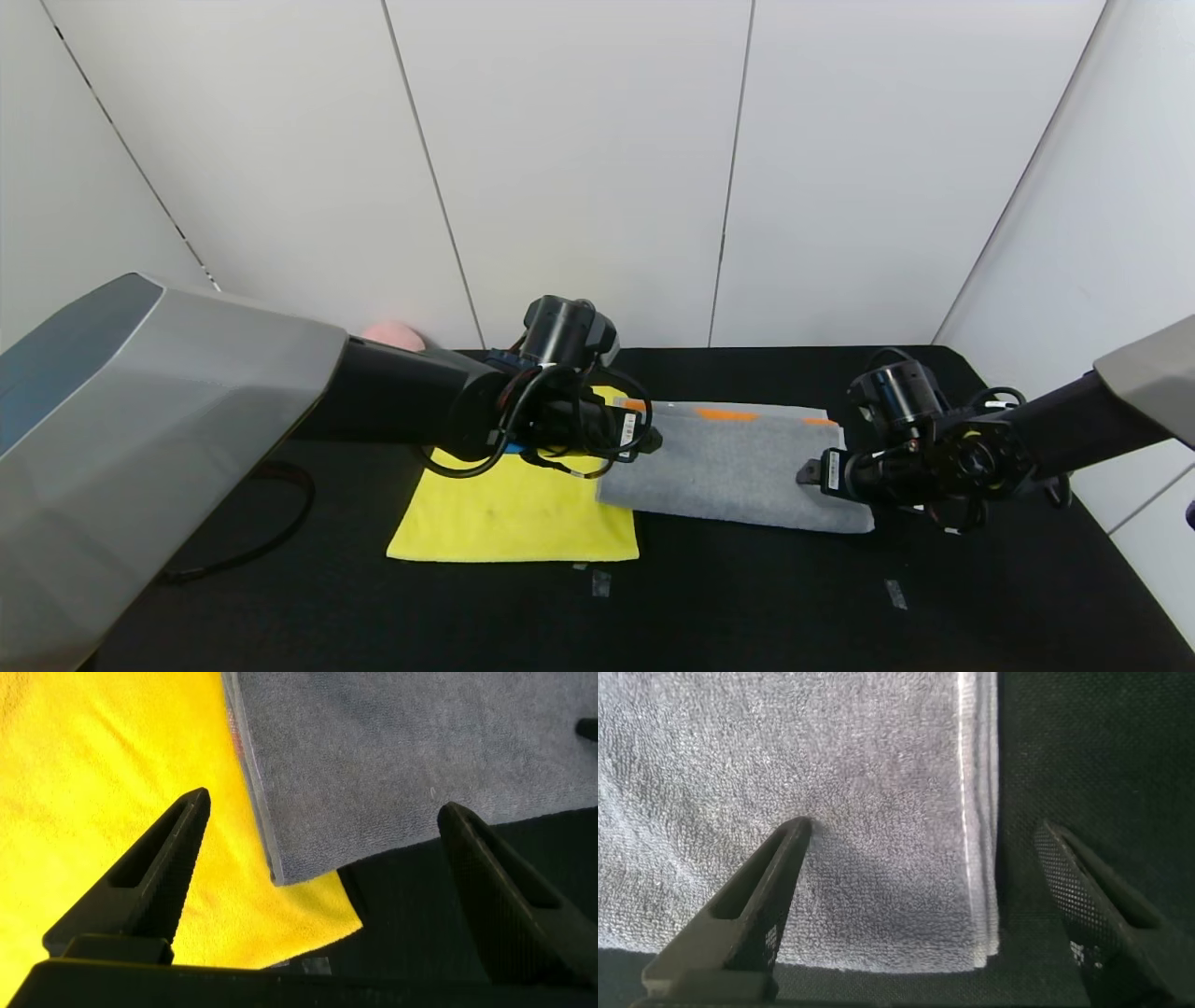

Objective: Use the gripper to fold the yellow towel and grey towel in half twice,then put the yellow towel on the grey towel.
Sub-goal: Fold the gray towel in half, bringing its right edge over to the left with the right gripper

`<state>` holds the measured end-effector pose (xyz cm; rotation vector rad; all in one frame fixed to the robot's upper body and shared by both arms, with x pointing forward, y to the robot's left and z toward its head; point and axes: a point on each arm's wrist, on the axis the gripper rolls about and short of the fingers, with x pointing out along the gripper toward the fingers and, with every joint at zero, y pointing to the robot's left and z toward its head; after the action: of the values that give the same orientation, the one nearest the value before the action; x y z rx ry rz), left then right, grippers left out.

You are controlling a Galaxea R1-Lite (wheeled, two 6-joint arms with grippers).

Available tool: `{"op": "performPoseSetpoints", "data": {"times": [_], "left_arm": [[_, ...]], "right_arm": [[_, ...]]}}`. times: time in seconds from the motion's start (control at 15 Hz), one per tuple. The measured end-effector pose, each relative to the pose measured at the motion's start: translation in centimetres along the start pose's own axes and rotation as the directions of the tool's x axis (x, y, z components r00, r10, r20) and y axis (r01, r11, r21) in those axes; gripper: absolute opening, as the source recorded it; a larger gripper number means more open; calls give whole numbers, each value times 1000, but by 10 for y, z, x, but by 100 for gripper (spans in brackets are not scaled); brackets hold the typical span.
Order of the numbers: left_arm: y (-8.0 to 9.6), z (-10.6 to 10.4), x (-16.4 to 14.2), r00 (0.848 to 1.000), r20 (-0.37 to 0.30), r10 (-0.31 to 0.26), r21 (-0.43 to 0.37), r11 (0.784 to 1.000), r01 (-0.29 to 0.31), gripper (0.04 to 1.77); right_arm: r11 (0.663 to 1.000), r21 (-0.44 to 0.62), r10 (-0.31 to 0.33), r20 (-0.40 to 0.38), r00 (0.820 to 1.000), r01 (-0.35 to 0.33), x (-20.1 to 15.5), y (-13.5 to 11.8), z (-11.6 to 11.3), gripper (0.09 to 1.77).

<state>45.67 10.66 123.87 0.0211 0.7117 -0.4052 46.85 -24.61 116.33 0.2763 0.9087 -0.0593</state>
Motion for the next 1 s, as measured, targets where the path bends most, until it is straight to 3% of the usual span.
{"op": "performPoseSetpoints", "data": {"times": [1.0], "left_arm": [[1, 1, 0, 1000, 3, 3, -3, 1000, -3, 172]], "right_arm": [[1000, -19, 18, -23, 1000, -18, 2, 14, -11, 170]]}}
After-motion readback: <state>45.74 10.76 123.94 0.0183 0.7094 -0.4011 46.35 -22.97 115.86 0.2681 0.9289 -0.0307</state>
